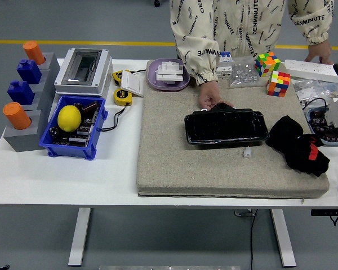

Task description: Pick the rag up,wipe the panel,place it on the desk

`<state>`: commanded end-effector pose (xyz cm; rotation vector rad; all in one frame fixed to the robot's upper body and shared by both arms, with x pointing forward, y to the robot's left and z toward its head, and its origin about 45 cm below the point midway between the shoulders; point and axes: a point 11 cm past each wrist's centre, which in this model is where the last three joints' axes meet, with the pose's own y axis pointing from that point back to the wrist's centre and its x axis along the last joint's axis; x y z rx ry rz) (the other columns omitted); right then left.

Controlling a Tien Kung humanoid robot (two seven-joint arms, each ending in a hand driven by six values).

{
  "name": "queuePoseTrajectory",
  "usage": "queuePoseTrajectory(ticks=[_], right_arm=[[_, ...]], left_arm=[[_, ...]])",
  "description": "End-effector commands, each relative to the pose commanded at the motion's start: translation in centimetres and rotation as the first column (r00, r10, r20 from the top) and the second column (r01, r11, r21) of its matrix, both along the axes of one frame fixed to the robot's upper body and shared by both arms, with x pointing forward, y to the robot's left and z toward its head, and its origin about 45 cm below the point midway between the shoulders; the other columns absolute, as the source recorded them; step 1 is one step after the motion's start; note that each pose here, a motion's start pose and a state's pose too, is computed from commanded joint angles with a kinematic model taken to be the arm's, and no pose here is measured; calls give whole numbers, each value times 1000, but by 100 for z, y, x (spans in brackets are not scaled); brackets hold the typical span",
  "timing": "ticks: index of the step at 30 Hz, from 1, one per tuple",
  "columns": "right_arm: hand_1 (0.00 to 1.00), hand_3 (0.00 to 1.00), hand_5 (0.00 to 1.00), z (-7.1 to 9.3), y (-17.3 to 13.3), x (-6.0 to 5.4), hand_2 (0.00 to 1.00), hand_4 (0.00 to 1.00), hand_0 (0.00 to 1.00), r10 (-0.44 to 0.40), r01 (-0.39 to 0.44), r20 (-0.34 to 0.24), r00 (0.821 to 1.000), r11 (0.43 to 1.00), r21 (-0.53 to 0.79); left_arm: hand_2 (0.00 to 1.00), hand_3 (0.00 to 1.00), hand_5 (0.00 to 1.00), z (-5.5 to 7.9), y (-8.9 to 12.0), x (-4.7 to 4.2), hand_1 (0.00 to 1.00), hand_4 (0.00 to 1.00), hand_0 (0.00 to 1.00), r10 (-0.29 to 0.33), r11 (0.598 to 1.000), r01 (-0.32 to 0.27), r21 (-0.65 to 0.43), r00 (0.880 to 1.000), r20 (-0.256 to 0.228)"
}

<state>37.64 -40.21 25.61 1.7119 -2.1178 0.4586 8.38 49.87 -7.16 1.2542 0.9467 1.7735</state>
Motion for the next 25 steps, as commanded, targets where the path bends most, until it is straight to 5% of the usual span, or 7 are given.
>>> queuePoseTrajectory(ticks=[25], right_arm=[[797, 877, 785, -84, -9, -27, 878, 998, 837, -1, 1, -23, 1000, 1000, 11]], left_arm=[[695, 580, 439, 41, 84, -7, 661, 676, 650, -50, 999, 51, 20, 998, -31]])
